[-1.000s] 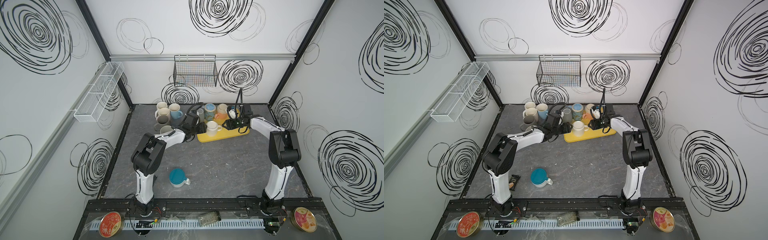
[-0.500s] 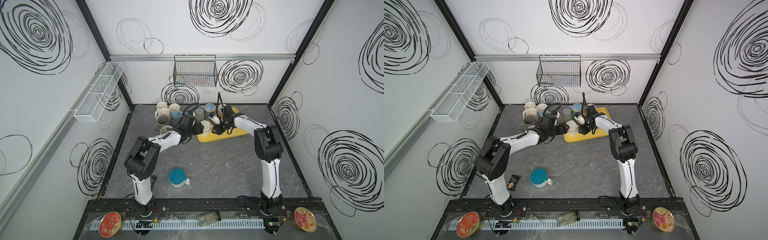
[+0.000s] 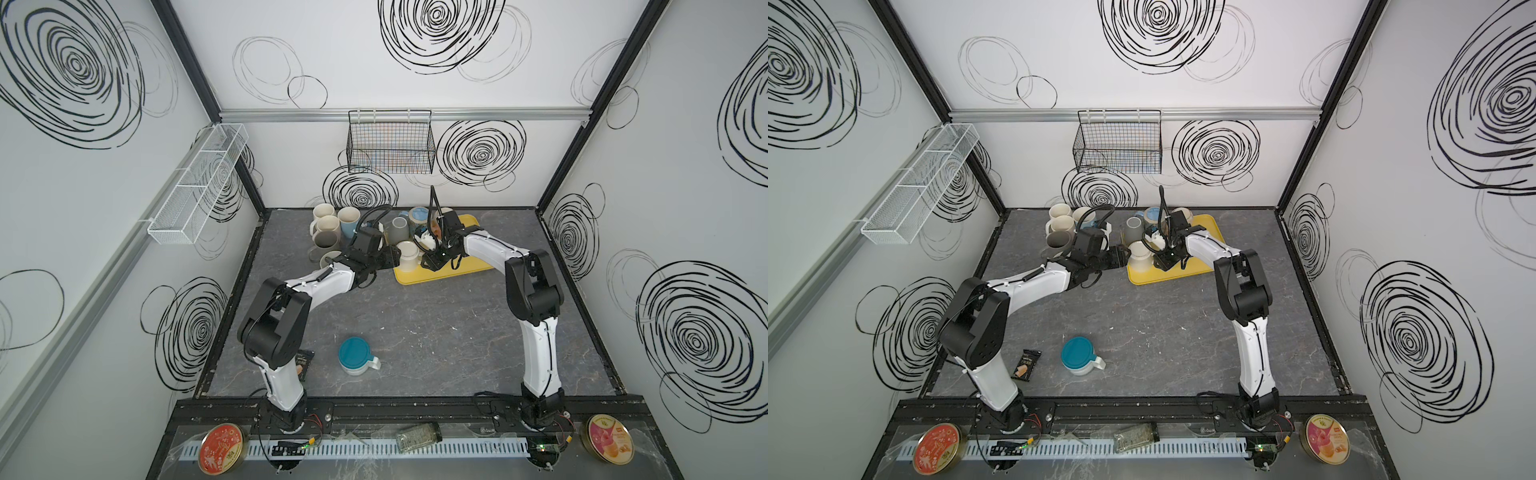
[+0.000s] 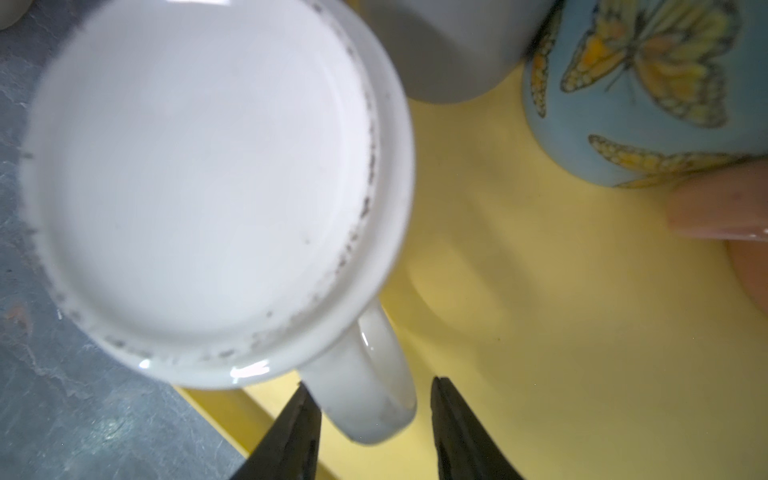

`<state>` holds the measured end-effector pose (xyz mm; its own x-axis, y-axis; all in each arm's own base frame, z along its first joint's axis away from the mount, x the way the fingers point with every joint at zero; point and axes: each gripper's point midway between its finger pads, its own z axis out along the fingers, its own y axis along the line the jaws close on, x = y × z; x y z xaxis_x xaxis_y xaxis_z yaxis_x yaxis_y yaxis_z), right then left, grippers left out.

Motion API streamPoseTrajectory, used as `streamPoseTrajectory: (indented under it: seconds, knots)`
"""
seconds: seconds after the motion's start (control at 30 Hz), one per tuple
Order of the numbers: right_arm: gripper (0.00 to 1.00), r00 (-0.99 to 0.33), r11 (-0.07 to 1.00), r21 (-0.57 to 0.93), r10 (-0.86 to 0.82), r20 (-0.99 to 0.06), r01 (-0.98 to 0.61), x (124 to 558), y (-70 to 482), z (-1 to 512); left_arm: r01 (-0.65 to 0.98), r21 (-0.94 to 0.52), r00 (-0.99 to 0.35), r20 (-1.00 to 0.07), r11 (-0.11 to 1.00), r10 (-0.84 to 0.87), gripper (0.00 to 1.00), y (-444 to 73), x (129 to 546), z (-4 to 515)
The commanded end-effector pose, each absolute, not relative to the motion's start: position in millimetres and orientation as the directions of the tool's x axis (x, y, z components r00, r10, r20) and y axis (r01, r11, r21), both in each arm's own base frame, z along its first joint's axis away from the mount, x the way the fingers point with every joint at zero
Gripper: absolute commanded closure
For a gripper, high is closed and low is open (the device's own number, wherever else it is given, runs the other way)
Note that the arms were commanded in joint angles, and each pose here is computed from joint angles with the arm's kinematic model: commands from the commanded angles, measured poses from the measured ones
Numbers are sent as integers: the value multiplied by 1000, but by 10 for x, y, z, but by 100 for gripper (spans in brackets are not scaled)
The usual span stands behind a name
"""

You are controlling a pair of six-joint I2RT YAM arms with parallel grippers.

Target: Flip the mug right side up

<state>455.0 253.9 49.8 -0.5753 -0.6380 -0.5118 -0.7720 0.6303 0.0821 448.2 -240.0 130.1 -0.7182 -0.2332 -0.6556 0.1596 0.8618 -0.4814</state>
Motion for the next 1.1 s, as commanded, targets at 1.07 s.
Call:
streamPoseTrajectory:
  seconds: [1.07]
  knots:
    - [48,-817,891,300,-122,-563,-340,4469,2748,1177,46,-396,-700,-668,917,-253,35,-2304,4431,1346]
